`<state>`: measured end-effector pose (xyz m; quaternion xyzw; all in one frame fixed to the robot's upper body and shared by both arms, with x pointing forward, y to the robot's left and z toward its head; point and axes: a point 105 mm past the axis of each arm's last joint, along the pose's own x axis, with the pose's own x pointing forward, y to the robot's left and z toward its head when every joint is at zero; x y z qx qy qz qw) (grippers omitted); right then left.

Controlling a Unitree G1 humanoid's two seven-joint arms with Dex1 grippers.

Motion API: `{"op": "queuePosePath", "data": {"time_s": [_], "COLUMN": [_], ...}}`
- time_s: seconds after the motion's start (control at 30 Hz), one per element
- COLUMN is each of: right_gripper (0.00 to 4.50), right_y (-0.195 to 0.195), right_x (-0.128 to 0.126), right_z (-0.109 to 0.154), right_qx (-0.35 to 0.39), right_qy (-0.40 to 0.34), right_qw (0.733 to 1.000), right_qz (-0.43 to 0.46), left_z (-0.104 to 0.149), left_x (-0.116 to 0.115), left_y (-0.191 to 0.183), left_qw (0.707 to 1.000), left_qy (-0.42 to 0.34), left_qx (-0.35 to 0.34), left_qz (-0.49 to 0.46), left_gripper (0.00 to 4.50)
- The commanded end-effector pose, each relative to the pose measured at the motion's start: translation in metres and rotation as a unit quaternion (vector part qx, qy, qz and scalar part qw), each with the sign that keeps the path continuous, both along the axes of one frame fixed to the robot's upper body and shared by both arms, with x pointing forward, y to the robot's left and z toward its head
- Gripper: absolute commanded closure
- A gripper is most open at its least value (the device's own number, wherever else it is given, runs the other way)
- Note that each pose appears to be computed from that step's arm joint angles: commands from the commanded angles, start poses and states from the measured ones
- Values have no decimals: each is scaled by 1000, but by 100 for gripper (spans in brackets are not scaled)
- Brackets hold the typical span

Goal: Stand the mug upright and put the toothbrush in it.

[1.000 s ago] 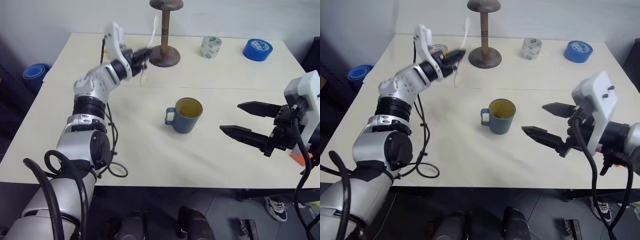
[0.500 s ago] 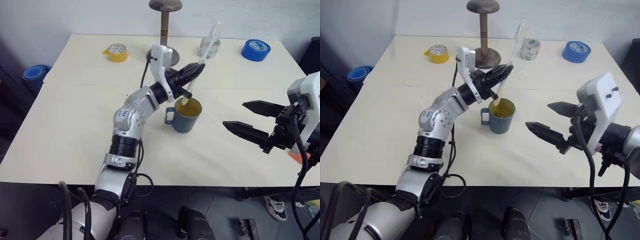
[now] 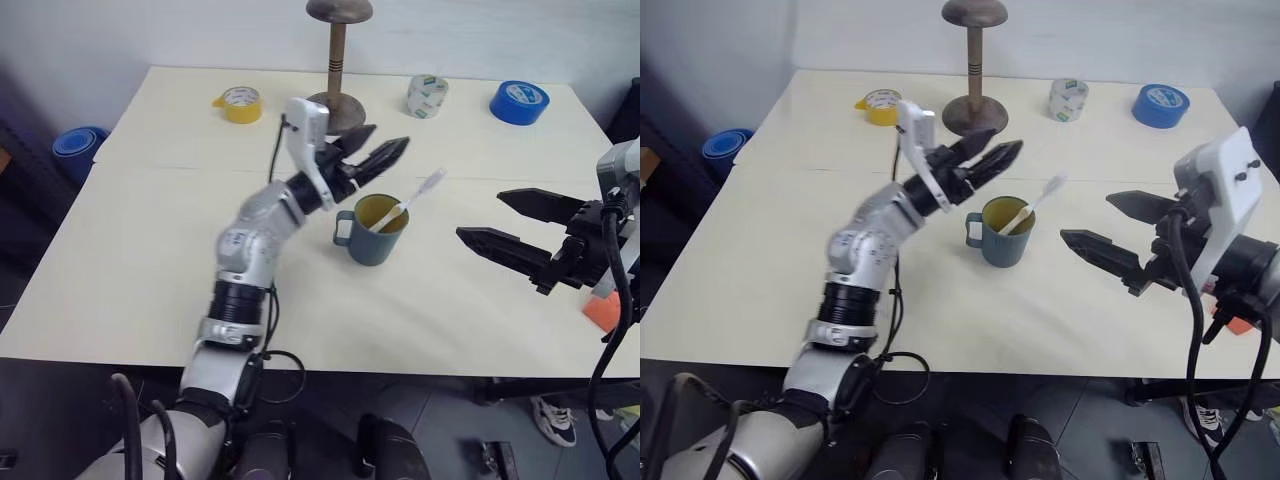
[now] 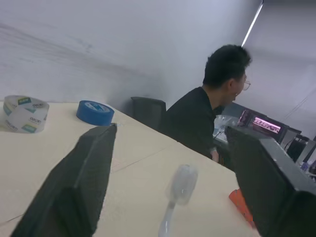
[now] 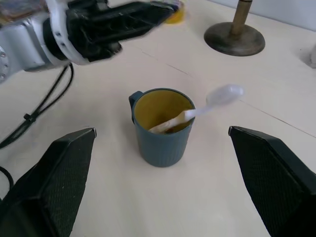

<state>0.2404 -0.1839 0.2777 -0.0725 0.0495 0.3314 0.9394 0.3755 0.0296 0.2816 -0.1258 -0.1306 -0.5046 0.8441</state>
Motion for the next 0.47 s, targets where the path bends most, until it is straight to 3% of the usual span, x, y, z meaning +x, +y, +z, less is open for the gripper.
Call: {"op": "queuePosePath", "data": {"time_s": [0.03,0.13,0.23,0.47], "right_gripper": [0,0,0,0], "right_y": [-8,-14,-21,-37], "right_x": [1,-1,-1,9], "right_z": [2,-7,-16,-29], "right_qx": [-11,-17,-29,-35], "right_qy": [-1,23,44,59], "right_qw": [1000,1000,998,997], "right_qz": [-2,11,23,23], "left_z": [24,12,3,-5], "left_x": [-24,-49,-64,-77], "left_y": [41,88,127,153], "left_qw": [995,969,942,912], "left_qy": [-45,-61,-50,-51], "left_qx": [72,218,311,390], "left_qz": [-44,-96,-115,-116], "left_gripper": [91,91,91,91]}}
